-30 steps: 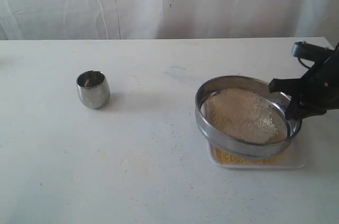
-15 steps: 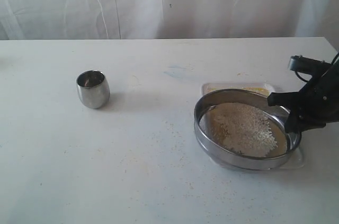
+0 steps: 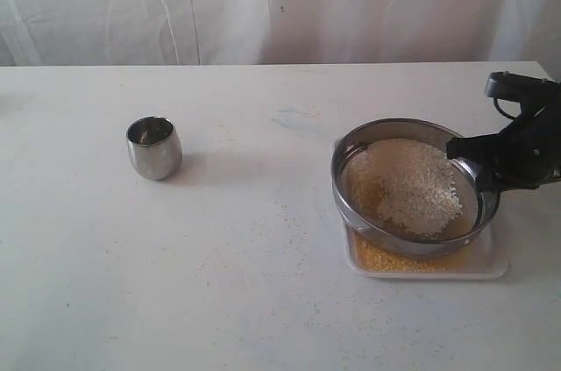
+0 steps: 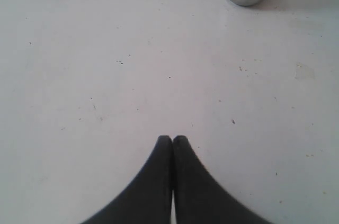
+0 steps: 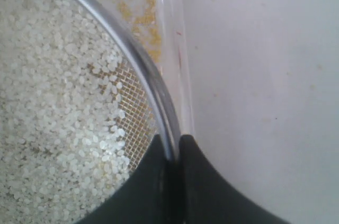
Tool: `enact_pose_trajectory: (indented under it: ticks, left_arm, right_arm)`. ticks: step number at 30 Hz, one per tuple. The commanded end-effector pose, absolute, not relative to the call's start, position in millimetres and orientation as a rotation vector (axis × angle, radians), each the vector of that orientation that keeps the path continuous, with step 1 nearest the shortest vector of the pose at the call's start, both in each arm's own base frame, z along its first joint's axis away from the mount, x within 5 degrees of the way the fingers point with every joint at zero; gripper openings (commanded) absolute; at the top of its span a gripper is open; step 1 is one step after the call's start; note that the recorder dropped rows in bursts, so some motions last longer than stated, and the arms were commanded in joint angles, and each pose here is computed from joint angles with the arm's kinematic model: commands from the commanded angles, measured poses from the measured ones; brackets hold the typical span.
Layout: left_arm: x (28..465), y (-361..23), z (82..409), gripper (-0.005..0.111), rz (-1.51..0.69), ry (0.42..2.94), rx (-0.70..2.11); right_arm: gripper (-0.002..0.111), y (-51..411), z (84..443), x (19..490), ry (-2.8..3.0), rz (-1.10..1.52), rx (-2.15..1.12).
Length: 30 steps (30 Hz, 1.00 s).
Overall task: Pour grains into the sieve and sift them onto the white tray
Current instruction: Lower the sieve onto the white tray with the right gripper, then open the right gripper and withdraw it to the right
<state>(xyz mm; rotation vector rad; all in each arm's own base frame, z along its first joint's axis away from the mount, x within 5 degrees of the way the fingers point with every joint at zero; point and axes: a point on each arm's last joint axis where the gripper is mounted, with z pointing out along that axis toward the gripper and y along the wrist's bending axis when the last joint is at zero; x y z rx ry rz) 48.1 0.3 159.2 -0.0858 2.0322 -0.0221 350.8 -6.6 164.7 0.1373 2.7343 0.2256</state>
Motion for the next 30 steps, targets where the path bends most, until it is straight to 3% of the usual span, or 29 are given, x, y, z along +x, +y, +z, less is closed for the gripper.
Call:
enact_pose_trajectory:
  ticks: [1, 7, 10, 13, 18, 20, 25, 30]
  left_arm:
    - [47, -1, 155, 0.000, -0.035, 2.064, -0.085]
    - [47, -1, 155, 0.000, -0.035, 2.064, -0.085]
    - [47, -1, 155, 0.000, -0.035, 2.064, -0.085]
    - [47, -1, 155, 0.000, -0.035, 2.064, -0.085]
    - [47, -1, 155, 0.000, -0.035, 2.064, -0.085]
    - [47, -1, 155, 0.000, -0.035, 2.064, -0.085]
    - [47, -1, 155, 0.000, -0.035, 2.064, -0.085]
    - [47, -1, 155, 0.000, -0.035, 2.064, -0.085]
  right_arm:
    - [0.000, -11, 160, 353, 2.738, 0.199, 0.123]
    - [0.000, -11, 159, 352, 2.742, 0.200, 0.123]
    - [0.006, -11, 159, 352, 2.747, 0.202, 0.123]
    - [0.019, -10, 158, 351, 2.759, 0.207, 0.118]
    - [0.054, -10, 158, 351, 2.765, 0.208, 0.107]
    - [0.062, -10, 158, 351, 2.763, 0.207, 0.107]
    - [0.062, -11, 161, 352, 2.747, 0.202, 0.107]
    - [0.061, -8, 205, 350, 2.700, 0.236, 0.072]
